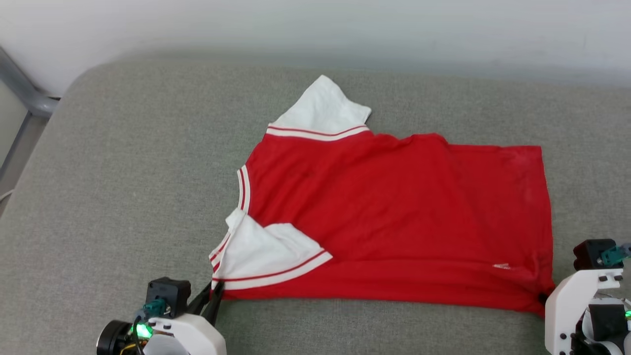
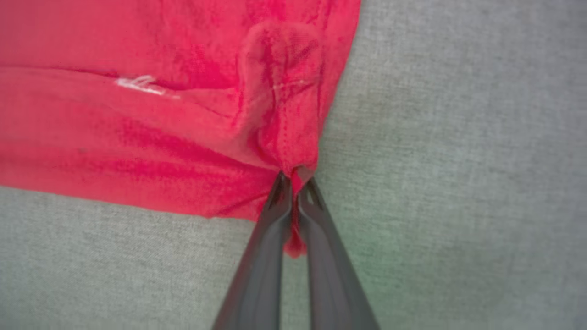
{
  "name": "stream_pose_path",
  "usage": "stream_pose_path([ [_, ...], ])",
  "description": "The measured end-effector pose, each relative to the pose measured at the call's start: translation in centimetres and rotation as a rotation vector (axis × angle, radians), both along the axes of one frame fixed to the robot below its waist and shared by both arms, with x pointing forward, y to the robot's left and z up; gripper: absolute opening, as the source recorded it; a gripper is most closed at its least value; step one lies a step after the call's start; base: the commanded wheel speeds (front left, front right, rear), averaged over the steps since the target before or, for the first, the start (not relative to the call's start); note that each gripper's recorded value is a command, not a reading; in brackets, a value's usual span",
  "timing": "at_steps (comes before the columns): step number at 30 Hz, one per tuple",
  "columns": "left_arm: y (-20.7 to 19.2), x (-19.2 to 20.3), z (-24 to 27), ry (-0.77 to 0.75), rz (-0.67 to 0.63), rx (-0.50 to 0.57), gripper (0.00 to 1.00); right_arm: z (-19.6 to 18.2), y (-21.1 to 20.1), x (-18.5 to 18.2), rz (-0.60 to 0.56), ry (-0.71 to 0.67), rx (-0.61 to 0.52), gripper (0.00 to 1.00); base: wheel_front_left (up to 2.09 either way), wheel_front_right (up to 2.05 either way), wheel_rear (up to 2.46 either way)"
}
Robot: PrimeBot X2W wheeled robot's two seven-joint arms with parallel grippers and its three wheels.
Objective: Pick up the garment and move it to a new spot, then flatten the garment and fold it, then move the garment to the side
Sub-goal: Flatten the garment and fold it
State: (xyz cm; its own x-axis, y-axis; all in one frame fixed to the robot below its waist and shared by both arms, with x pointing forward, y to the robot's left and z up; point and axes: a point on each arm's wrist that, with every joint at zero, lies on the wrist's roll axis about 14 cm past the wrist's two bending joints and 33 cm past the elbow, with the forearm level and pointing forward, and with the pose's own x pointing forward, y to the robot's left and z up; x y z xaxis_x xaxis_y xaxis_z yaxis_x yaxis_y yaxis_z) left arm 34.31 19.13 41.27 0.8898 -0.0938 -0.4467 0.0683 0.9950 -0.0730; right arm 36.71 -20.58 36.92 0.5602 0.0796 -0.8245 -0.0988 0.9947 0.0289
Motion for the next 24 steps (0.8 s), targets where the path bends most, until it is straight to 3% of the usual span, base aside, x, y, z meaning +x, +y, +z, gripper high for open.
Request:
stream_pose_path([
  [13, 0.3, -4.3, -0.2, 0.038, 0.004, -0.002, 0.0, 3.4, -2.0, -2.3, -0.059, -0.066, 0.016, 0.0, 0.0, 0.0, 0.0],
  [24, -0.7, -6.3, -1.9, 0.11, 0.001, -0.032, 0.0, 1.7, -2.5, -6.3, -0.078, 0.069, 0.01, 0.0, 0.0, 0.0, 0.0],
])
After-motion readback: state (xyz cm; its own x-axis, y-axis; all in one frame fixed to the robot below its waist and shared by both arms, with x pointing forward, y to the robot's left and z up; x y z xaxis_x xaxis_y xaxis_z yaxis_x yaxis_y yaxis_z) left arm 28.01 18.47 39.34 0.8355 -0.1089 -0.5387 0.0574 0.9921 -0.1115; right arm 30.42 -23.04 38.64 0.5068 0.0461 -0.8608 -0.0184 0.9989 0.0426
